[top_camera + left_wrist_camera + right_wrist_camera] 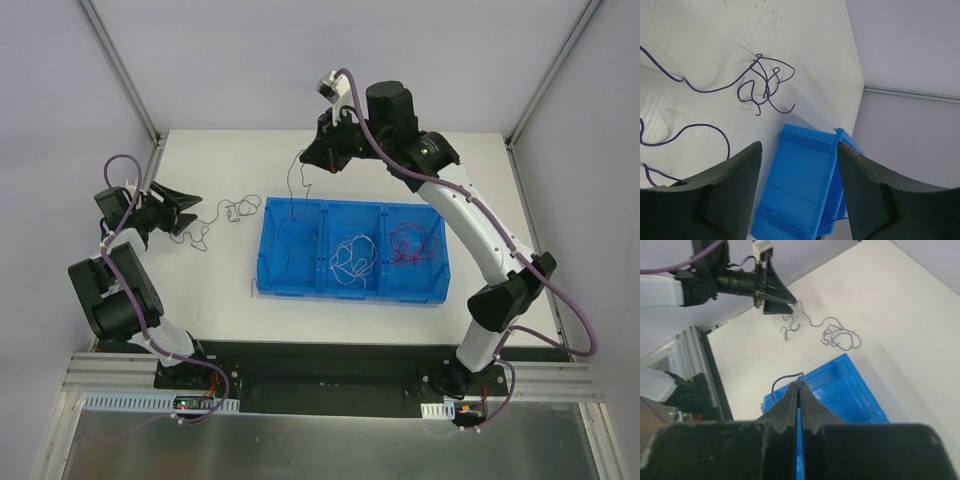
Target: Untangle the cables
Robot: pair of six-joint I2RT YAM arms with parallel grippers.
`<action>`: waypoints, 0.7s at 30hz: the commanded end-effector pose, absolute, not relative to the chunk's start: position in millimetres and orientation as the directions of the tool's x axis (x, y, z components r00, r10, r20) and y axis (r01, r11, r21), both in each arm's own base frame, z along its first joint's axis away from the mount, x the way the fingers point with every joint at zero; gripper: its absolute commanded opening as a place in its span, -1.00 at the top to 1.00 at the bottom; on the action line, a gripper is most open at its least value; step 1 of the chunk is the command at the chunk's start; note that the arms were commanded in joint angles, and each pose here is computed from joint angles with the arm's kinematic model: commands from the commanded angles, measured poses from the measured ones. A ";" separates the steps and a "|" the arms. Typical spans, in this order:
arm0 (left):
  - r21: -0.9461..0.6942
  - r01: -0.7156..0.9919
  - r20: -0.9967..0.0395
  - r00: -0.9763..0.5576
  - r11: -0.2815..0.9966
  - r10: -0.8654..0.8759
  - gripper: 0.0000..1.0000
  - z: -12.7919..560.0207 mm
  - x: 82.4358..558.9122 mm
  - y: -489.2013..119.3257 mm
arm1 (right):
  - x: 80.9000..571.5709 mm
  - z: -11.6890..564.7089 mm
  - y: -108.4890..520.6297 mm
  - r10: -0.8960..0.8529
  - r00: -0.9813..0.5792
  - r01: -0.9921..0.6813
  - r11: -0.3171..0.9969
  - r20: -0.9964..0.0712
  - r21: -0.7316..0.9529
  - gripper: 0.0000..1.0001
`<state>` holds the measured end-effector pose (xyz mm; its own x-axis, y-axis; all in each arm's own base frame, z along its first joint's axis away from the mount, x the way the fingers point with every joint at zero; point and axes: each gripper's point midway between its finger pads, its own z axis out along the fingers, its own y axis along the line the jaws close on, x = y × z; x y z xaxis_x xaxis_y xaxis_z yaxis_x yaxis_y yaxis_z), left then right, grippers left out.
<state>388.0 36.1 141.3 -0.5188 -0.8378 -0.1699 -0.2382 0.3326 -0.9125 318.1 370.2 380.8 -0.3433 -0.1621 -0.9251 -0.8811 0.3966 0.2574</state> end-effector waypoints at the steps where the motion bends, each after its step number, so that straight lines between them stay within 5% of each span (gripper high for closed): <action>1: -0.909 -0.121 -0.284 -0.520 0.398 -0.806 -0.22 171.3 386.9 31.7 | 338.4 355.5 350.2 -0.334 -0.305 -0.863 0.492 -0.892 0.111 0.99; 10: -0.772 -0.049 -0.507 -0.553 0.633 -0.661 -0.29 202.1 362.4 -23.9 | 314.3 269.2 366.8 -0.622 -0.304 -0.940 0.318 -0.722 0.123 0.99; 18: -0.802 -0.055 -0.434 -0.631 0.595 -0.644 -0.32 178.3 283.6 -67.5 | 305.6 253.2 382.5 -0.642 -0.283 -0.955 0.259 -0.713 0.146 0.95; 19: -0.804 -0.057 -0.424 -0.643 0.592 -0.638 -0.33 174.0 273.5 -71.2 | 303.7 251.4 382.7 -0.656 -0.268 -0.959 0.249 -0.706 0.133 0.87; 21: -0.807 -0.081 -0.394 -0.664 0.586 -0.635 -0.34 162.3 251.9 -77.3 | 305.2 251.3 380.8 -0.674 -0.250 -0.962 0.255 -0.695 0.099 0.34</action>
<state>295.6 -60.1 195.9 -0.5796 -0.6570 -0.4821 -0.0169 0.6012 -0.7989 313.9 382.0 224.9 -0.3442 -0.6686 -0.6592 -0.9340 0.3153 0.1679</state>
